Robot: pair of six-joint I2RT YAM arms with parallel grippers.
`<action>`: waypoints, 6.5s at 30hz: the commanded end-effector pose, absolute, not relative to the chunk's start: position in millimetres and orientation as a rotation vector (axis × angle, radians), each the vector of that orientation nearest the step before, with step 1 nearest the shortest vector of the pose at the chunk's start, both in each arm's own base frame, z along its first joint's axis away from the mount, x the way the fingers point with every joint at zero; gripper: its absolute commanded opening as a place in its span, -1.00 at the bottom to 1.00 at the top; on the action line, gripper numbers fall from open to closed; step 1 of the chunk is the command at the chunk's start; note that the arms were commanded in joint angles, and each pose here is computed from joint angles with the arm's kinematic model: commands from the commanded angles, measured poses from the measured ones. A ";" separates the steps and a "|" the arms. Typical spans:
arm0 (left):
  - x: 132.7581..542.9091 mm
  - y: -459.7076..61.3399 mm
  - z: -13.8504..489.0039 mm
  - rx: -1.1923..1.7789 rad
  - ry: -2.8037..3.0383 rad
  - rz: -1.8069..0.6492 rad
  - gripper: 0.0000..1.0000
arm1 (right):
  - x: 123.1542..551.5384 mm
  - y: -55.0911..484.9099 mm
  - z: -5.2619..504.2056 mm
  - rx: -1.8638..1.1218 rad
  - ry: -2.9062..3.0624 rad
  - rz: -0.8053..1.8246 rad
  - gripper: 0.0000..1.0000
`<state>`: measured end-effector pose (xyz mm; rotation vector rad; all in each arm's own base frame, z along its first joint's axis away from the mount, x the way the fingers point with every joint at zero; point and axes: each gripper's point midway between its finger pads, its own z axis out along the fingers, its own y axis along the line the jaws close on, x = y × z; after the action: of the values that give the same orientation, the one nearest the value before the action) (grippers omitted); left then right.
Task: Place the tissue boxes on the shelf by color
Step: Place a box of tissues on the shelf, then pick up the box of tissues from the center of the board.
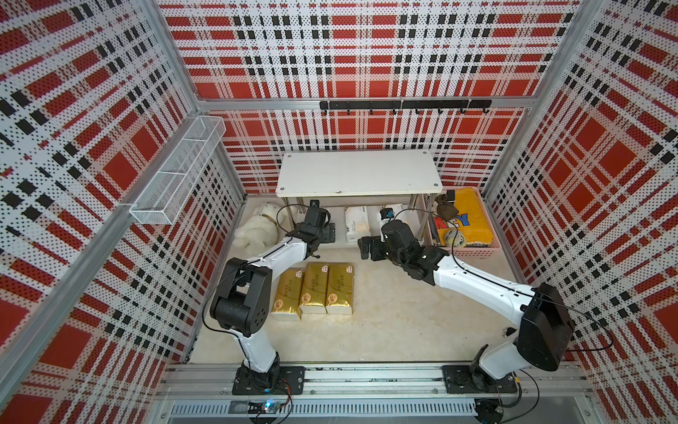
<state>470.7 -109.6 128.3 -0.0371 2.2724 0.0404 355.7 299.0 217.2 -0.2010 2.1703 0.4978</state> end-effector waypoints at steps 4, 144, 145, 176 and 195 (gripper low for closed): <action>465.1 -94.4 154.6 -0.108 2.221 0.088 0.90 | 356.0 296.5 219.2 -0.189 2.160 0.508 1.00; 345.1 -41.0 186.4 -0.492 2.136 0.034 0.81 | 257.1 362.1 44.5 -0.149 2.691 0.119 1.00; 345.5 -41.6 186.3 -0.493 2.137 0.032 0.81 | 256.9 361.5 46.6 -0.166 2.686 0.121 1.00; 351.5 -46.1 191.3 -0.491 2.135 0.057 0.81 | 268.6 364.8 51.3 -0.427 2.643 0.086 0.85; 353.3 -45.9 187.1 -0.485 2.149 0.073 0.81 | 251.9 328.4 127.1 -0.433 2.607 0.092 0.72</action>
<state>348.2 -42.5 176.9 -0.4977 2.1644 0.0733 254.2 342.1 106.0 -0.4461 2.6147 0.1164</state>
